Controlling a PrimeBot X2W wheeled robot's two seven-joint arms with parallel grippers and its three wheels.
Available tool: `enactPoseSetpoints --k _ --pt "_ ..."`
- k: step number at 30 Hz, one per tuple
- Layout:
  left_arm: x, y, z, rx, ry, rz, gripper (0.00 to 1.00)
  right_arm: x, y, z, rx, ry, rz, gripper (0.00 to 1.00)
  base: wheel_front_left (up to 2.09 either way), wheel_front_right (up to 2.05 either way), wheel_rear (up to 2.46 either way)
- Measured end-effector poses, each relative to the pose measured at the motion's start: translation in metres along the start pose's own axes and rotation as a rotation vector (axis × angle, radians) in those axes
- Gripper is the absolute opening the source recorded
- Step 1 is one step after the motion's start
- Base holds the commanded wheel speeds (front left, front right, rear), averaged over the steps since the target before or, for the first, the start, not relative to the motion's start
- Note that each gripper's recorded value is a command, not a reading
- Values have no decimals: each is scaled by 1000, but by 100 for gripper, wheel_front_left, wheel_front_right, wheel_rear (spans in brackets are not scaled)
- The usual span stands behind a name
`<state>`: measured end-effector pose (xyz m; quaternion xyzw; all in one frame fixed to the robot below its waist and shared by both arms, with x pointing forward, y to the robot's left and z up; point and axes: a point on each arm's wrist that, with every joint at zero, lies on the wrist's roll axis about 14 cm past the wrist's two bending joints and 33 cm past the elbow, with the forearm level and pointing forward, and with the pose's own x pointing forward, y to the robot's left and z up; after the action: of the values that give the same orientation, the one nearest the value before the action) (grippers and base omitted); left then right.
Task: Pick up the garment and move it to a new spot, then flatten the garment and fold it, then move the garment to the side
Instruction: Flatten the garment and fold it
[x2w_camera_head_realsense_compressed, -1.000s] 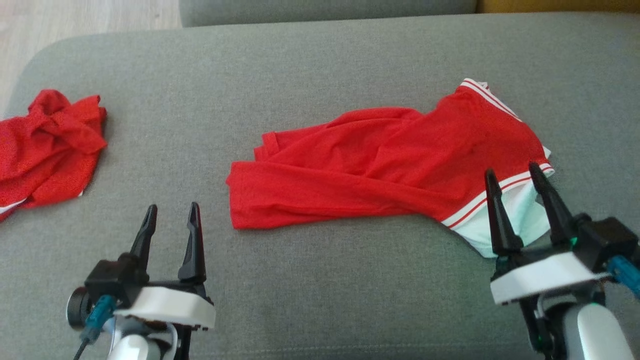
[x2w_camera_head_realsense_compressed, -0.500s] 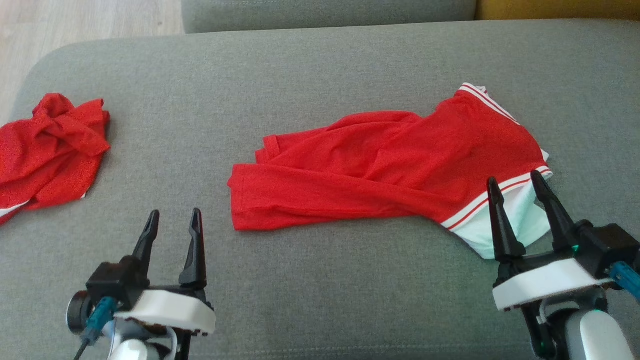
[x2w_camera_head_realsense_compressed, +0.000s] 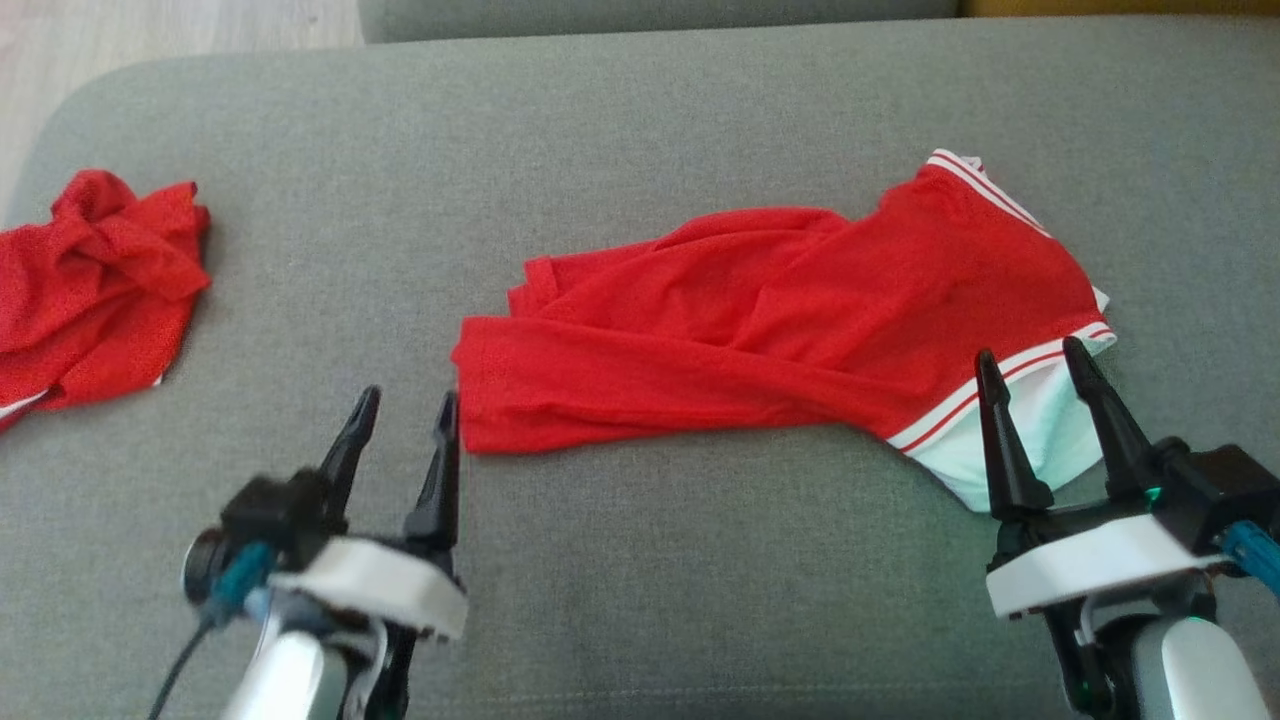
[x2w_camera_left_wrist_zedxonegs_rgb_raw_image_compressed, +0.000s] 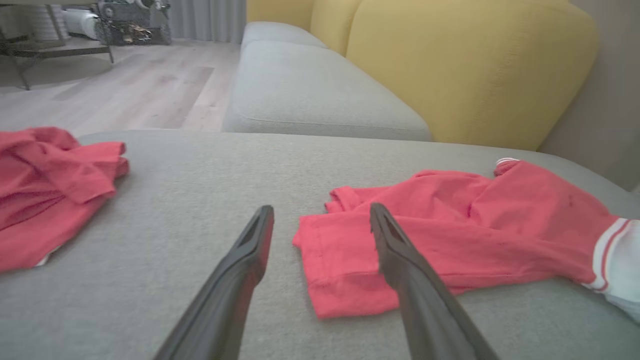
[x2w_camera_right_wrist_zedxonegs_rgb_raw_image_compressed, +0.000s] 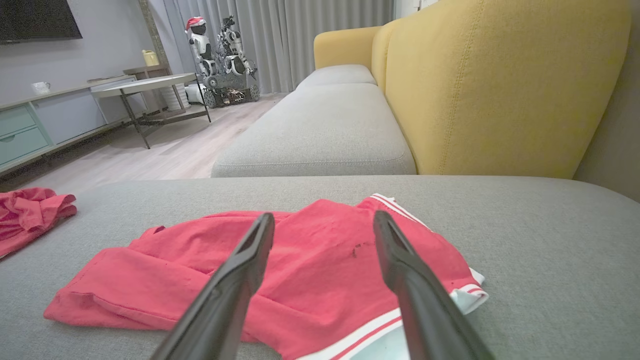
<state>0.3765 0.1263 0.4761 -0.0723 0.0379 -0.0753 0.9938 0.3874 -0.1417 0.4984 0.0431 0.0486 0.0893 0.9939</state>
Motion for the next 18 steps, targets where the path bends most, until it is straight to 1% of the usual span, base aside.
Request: enactPoseSetpoints --k 1,2,5,11,18 --pt "5 -4 -1 -9 7 -18 100 1 0 -2 1 4 -1 100 0 0 0" --pt "17 -9 -5 -37 34 -43 100 2 -1 -5 3 16 -3 100 0 0 0" --pt "30 -18 -24 -69 127 -85 100 4 -2 -9 5 26 -4 100 0 0 0" --pt "32 -20 -80 -128 351 -94 100 8 -7 -13 16 37 -17 100 0 0 0" --pt "32 -16 -98 -153 407 -77 100 6 -13 -16 17 46 -36 100 0 0 0"
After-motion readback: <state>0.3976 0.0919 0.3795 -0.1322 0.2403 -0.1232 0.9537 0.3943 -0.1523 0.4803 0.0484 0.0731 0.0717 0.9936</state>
